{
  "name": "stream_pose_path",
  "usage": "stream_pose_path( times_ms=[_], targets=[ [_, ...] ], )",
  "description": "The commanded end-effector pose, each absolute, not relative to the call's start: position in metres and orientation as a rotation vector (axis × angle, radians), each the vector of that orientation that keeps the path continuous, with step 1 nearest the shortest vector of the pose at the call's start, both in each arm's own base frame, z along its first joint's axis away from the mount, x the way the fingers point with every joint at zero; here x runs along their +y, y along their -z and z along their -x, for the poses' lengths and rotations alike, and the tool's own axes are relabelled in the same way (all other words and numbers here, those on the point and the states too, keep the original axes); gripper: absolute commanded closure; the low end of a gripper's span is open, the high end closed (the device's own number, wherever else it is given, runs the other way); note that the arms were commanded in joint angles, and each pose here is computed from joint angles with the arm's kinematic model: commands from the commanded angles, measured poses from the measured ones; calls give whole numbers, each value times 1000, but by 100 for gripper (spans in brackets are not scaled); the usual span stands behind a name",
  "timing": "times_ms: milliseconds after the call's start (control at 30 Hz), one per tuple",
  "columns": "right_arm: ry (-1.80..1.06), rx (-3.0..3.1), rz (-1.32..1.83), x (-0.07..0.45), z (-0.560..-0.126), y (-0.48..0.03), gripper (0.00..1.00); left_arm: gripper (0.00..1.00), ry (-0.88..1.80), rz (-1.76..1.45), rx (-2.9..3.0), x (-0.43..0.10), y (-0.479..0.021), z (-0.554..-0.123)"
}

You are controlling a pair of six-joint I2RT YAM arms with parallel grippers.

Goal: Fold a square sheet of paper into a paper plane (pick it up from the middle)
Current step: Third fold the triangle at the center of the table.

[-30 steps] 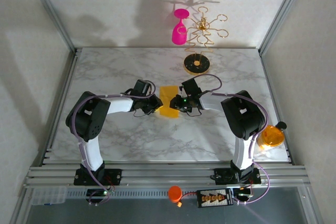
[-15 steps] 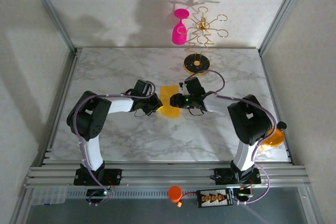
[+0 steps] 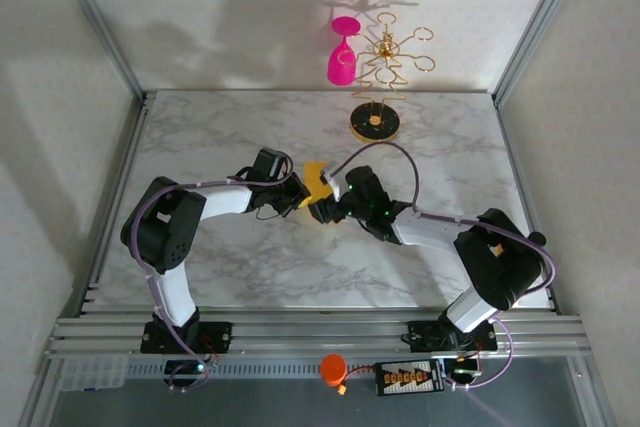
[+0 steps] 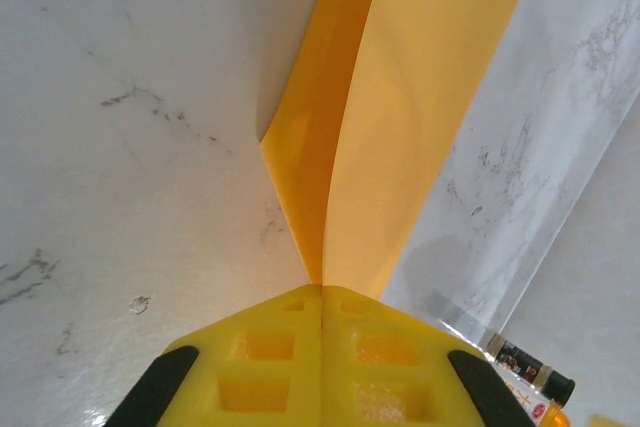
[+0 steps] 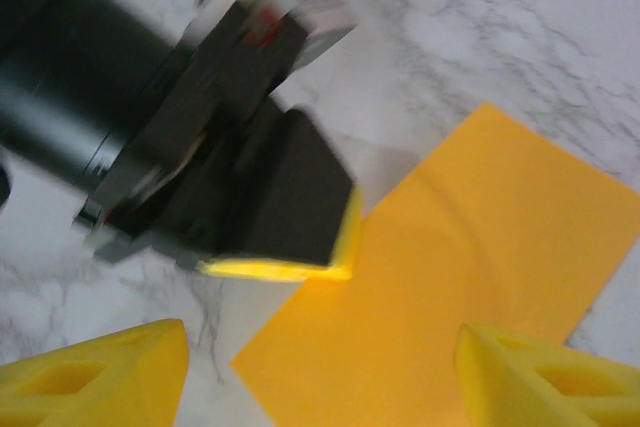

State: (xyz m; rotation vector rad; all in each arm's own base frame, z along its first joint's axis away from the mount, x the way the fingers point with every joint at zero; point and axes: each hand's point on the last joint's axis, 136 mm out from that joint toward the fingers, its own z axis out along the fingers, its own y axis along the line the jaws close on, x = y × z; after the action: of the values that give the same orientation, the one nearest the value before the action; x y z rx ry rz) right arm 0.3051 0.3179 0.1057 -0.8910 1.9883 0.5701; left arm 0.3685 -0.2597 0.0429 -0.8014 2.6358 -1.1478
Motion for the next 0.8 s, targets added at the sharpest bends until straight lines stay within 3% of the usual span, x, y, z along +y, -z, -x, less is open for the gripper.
stream_pose_path(
  times_ms=[0, 200, 367, 533, 767],
  targets=[
    [-430, 1848, 996, 317, -306, -99, 26, 100, 1187, 802, 2600, -262, -58, -371],
    [-301, 1778, 1062, 318, -302, -81, 24, 100, 1187, 798, 2603, -264, -58, -370],
    [-177, 1751, 1056, 318, -312, -72, 27, 100, 1182, 791, 2609, -266, -58, -368],
    [-149, 1724, 1055, 322, -316, -73, 38, 100, 1175, 791, 2615, -265, -57, -367],
    [-229, 1742, 1099, 331, -301, -65, 62, 100, 1178, 792, 2614, -266, -57, -366]
  ],
)
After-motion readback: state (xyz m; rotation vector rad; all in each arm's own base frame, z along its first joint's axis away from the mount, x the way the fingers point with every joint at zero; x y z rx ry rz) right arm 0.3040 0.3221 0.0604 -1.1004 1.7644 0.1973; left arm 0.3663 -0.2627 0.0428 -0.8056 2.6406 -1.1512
